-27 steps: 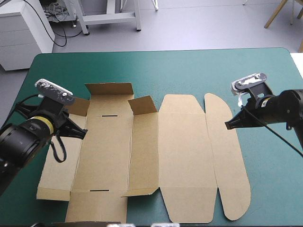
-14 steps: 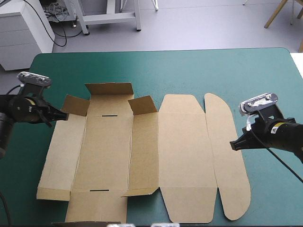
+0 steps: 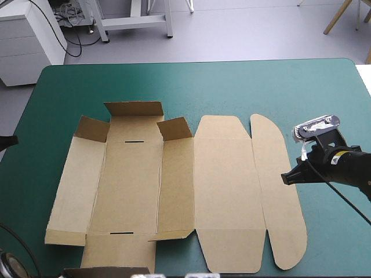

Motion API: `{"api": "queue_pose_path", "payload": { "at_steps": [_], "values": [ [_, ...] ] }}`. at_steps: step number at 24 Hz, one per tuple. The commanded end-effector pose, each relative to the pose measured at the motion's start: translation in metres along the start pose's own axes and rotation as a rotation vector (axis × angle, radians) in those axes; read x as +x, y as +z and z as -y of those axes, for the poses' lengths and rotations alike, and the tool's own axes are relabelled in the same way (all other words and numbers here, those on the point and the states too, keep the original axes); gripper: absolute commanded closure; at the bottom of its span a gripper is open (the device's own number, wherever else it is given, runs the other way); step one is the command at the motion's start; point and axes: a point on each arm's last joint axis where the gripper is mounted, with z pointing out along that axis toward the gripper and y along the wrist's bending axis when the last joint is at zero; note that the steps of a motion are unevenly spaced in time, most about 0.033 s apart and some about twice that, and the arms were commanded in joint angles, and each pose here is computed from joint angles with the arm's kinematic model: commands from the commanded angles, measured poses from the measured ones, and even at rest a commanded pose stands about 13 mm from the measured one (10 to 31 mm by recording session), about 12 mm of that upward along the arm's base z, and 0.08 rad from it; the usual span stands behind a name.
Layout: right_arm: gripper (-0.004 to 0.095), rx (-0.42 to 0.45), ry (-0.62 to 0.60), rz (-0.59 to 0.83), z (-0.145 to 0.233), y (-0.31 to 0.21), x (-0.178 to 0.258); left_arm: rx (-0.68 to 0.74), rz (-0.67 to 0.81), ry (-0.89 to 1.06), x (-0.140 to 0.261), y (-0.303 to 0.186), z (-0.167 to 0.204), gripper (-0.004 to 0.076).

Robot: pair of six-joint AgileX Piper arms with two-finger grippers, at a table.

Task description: Fold the box

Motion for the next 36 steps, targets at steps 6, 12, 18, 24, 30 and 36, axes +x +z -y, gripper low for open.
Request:
{"api": "queue_pose_path", "payload": {
  "at_steps": [6,12,18,24,30,36],
  "values": [
    [0.0927,0.022,0.007,0.080,0.002,-0.009,-0.008,0.184,0.075,-0.242,-0.006,0.011,-0.032,0.0706],
    [0.0927,0.021,0.007,0.083,0.002,-0.009,-0.008,0.196,0.022,-0.319,-0.003,0.025,-0.039,0.0352],
    [0.0927,0.026,0.005,0.085,0.002,-0.009,-0.008,0.250,-0.053,-0.352,0.002,0.032,-0.038,0.0090],
    [0.0927,0.026,0.005,0.085,0.002,-0.009,-0.008,0.239,-0.151,-0.347,0.011,0.033,-0.038,0.0090],
    [0.0927,0.021,0.008,0.086,0.002,-0.009,-0.008,0.234,-0.247,-0.391,0.021,0.034,-0.036,0.0090],
    [0.0927,0.017,0.009,0.081,0.002,-0.009,-0.008,0.255,-0.353,-0.383,0.043,0.049,-0.024,0.0090]
  ]
}}
